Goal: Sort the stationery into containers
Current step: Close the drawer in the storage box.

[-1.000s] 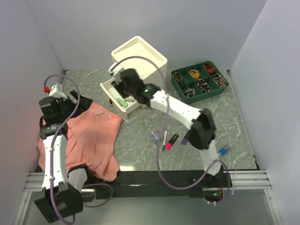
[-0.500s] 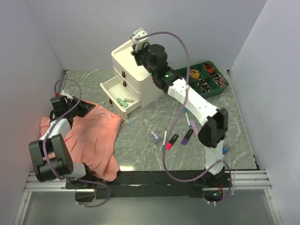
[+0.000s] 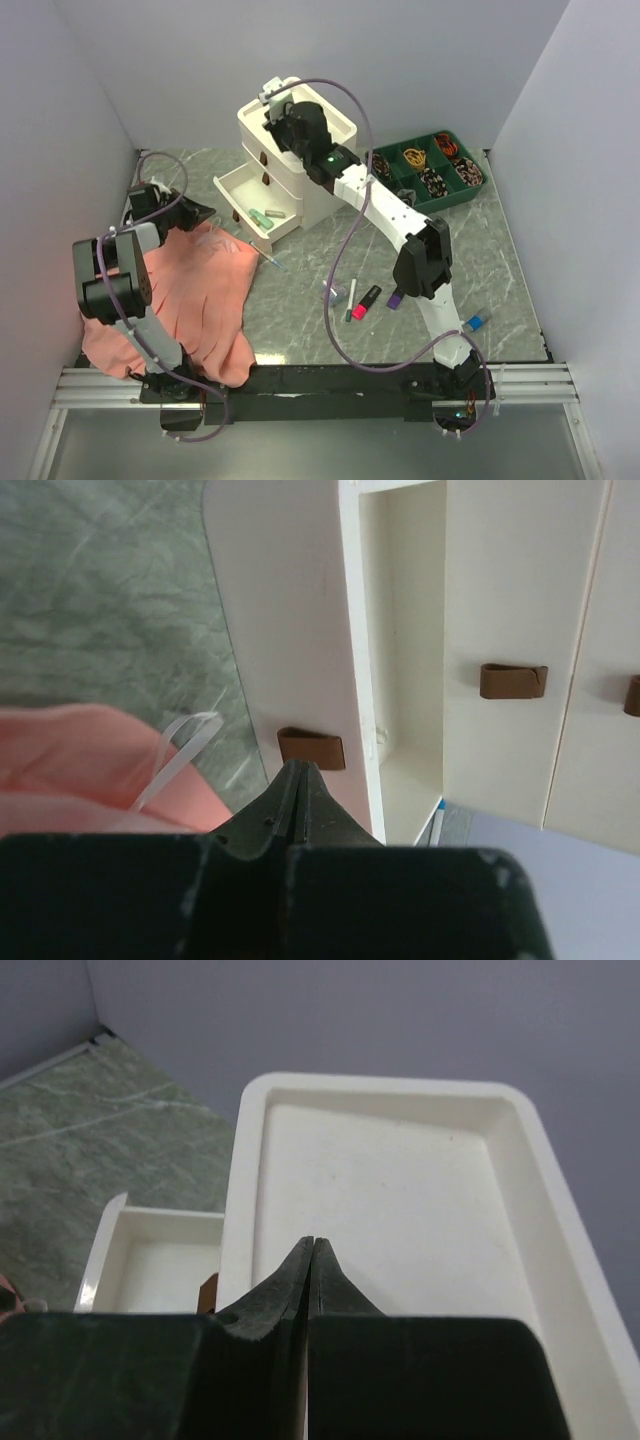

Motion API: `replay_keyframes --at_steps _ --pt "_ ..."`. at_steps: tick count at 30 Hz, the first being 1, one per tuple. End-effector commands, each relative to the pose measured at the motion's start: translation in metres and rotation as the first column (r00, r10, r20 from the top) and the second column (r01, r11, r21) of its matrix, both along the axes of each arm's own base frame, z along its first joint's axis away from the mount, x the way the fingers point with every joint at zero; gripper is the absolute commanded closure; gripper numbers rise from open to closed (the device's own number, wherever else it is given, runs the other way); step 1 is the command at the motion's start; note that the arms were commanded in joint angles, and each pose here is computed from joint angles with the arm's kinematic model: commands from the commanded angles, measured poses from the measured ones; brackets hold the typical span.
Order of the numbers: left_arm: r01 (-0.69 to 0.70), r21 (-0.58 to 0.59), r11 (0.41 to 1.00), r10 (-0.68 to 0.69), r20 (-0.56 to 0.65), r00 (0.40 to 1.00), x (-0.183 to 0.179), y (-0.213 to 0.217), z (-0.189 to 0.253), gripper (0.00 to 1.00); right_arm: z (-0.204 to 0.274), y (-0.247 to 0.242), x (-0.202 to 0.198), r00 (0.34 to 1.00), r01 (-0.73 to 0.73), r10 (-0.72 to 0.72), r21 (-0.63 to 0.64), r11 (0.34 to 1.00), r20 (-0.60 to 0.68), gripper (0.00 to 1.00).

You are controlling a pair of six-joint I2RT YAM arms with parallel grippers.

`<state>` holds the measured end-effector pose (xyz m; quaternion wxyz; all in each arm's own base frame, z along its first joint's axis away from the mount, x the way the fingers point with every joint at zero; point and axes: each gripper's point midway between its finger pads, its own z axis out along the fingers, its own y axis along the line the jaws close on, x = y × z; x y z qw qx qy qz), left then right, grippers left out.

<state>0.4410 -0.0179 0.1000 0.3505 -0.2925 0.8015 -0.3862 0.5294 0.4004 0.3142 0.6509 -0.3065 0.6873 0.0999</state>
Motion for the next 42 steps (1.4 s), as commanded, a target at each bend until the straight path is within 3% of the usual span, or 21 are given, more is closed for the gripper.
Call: replay_keyframes --at_steps 1,11,21,42 --pt "0.054 -0.032 0.998 -0.053 0.041 0.998 0.023 -0.017 0.008 0.99 0.027 -0.004 0.008 0.999 0.003 -0.004 0.036 0.999 0.045 1.00" --pt "0.130 -0.085 0.988 -0.130 0.007 0.991 0.043 -0.053 -0.009 0.99 -0.007 -0.014 0.016 0.999 0.035 -0.035 0.007 0.999 -0.034 1.00" --pt "0.174 -0.125 0.977 -0.174 0.008 0.985 0.055 -0.082 -0.014 0.99 -0.054 -0.008 0.003 0.987 -0.043 0.032 -0.065 0.997 -0.155 1.00" --pt "0.234 -0.236 0.943 -0.225 0.067 0.972 0.090 -0.138 -0.014 0.99 -0.071 -0.003 -0.005 0.978 -0.062 0.045 -0.074 0.995 -0.203 1.00"
